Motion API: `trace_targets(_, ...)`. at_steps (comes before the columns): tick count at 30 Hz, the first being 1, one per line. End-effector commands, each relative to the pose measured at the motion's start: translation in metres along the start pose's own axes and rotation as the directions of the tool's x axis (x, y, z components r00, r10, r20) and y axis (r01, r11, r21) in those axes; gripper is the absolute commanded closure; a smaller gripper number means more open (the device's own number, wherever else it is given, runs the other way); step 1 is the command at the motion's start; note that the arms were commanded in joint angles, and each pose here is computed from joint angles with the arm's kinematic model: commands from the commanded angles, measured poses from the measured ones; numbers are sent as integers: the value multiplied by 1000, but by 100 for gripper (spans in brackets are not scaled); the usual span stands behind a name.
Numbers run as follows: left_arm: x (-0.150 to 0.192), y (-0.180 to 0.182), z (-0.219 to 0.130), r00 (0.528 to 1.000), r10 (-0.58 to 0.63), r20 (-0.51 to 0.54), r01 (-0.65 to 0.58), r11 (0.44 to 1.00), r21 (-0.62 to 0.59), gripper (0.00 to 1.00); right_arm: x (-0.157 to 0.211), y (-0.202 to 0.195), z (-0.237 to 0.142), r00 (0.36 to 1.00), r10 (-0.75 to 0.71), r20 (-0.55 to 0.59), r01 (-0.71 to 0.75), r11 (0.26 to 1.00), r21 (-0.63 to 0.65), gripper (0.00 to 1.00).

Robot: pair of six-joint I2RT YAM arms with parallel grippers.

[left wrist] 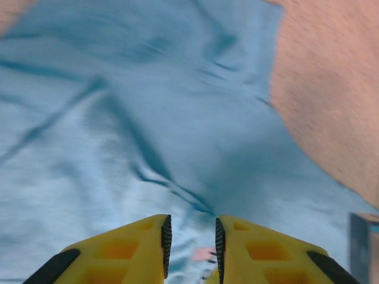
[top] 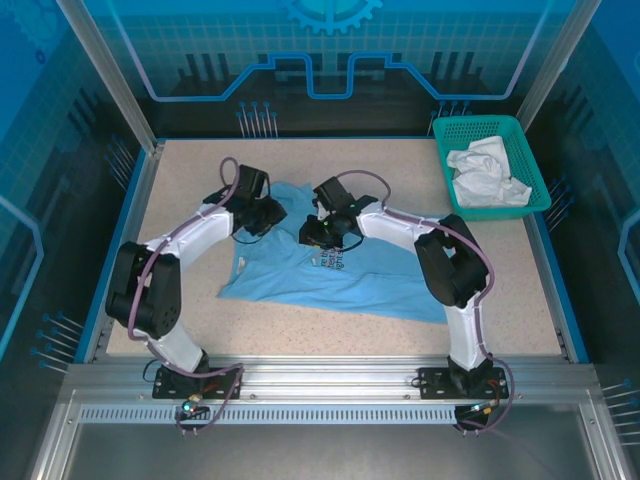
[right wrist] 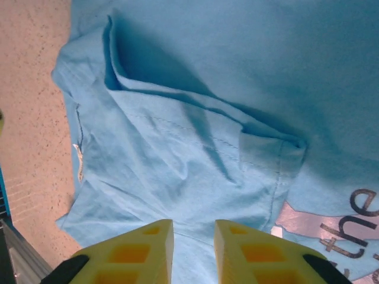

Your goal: Fold and stack the t-shirts

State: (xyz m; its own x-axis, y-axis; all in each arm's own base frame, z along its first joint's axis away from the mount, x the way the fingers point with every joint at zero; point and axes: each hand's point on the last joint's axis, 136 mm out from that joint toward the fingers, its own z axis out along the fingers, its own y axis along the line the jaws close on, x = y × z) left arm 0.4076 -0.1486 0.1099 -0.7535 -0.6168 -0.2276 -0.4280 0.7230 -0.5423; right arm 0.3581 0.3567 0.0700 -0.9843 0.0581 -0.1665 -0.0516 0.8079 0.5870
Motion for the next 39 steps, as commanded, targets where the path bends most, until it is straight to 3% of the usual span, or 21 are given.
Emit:
trace_targets(1,18,13,29,994,-18,-107,15,1000,-25,74,10,6,-1,1000,8,-6,-8,1000,-27,78)
trace_targets(7,10,26,64,993,-11,-117,-1,995,-102,71,30,2,21,998,12,-58,-13,1000,-15,82)
trace_targets(13,-20,36,69,998,-13,-65,2,987,-158,56,34,-25,29,995,70,-77,-66,996,58,82)
trace_targets(15,-33,28,59,999,-14,-42,8,991,-137,48,31,-27,22,996,69,-63,-65,996,67,81)
trace_targets(18,-51,2,33,1000,10,15,-9,998,-70,25,24,-22,7,999,45,-30,-43,997,71,79)
trace_targets(20,-58,-18,13,998,37,44,-36,999,-18,17,20,-11,-7,1000,10,2,-10,999,53,76)
trace_targets(23,-55,-24,-16,997,38,74,-39,999,11,13,22,-5,-31,996,-57,67,51,995,84,68)
trace_targets(25,-42,-13,-29,997,7,79,-8,1000,12,15,31,-7,-42,992,-84,93,74,992,105,65)
trace_targets(28,-6,7,-33,998,-27,50,25,999,46,26,56,-9,-45,992,-99,81,92,992,88,64)
trace_targets(33,59,48,-16,996,3,-94,-4,1000,-6,54,94,-29,-30,996,-90,23,87,989,117,65)
trace_targets(36,84,83,-3,988,-7,-152,-5,997,-77,58,109,-38,-16,996,-84,-10,85,987,139,65)
trace_targets(39,95,130,-1,992,-30,-126,3,978,-208,58,122,-42,-1,993,-114,-43,120,976,180,66)
